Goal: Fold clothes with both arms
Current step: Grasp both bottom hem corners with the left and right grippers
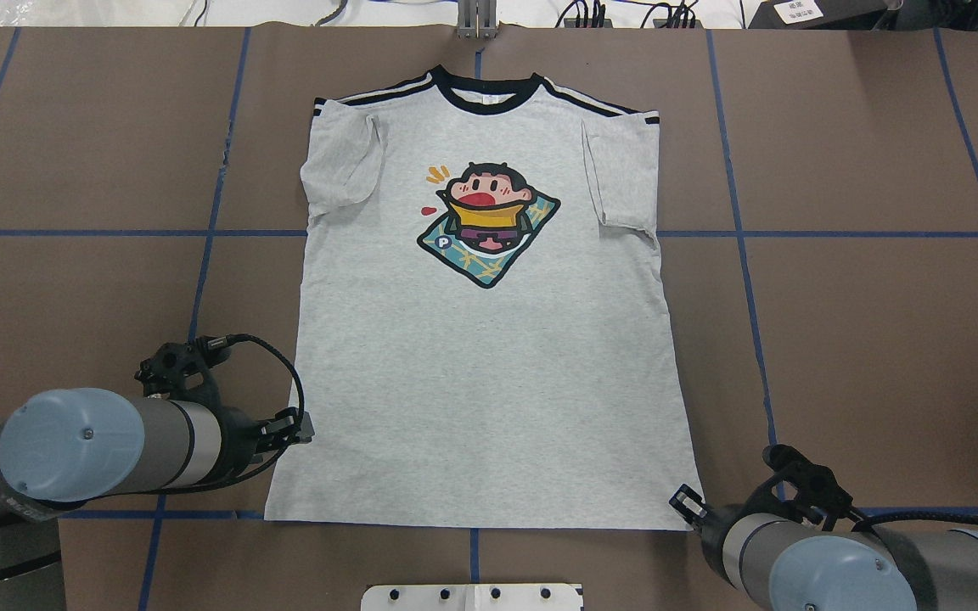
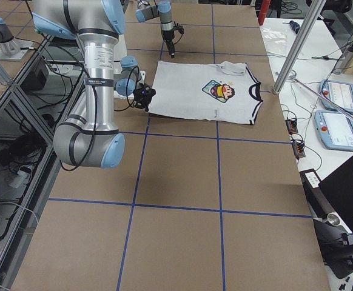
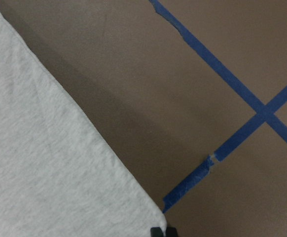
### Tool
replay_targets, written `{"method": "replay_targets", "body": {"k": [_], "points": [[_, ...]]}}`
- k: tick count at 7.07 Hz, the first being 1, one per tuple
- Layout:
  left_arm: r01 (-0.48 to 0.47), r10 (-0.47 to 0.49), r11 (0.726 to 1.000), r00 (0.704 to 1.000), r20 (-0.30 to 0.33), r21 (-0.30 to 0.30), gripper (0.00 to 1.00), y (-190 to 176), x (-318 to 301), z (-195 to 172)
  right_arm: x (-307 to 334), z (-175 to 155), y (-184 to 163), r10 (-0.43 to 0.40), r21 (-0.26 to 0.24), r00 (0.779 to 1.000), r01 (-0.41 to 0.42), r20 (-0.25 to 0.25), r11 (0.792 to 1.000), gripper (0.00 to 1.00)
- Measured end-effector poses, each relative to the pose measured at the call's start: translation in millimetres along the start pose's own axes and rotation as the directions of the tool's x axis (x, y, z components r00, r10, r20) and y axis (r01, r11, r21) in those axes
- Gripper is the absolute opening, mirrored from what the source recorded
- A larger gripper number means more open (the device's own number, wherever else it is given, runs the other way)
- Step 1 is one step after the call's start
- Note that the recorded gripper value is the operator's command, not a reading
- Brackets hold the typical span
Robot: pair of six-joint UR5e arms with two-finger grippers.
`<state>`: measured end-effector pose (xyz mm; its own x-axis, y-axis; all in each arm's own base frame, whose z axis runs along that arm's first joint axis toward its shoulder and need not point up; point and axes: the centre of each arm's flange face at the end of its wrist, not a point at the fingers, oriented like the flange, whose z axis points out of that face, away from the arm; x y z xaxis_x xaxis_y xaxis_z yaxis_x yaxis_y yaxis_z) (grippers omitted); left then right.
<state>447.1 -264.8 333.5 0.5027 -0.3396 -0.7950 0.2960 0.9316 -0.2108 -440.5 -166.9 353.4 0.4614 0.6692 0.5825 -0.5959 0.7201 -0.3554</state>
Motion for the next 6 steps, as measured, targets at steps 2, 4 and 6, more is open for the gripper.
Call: {"method": "replay_targets", "body": {"k": [2, 4, 6], "points": [[0.013, -0.012, 0.999, 0.999, 0.048, -0.035, 0.69, 23.7, -14.2, 17.9, -0.2, 0.1, 0.4, 0.0, 0.0, 1.0, 0.0, 0.0, 1.0, 0.0], [0.013, -0.009, 0.999, 0.997, 0.073, -0.049, 0.68, 33.3, -20.1, 27.7, -0.5, 0.3, 1.1, -0.001, -0.001, 1.0, 0.001, 0.0, 1.0, 0.0], [0.013, -0.008, 0.998, 0.996, 0.089, -0.055, 0.62, 35.4, -24.9, 33.3, -0.4, 0.9, 1.5, -0.001, -0.001, 1.0, 0.001, 0.0, 1.0, 0.0]]}}
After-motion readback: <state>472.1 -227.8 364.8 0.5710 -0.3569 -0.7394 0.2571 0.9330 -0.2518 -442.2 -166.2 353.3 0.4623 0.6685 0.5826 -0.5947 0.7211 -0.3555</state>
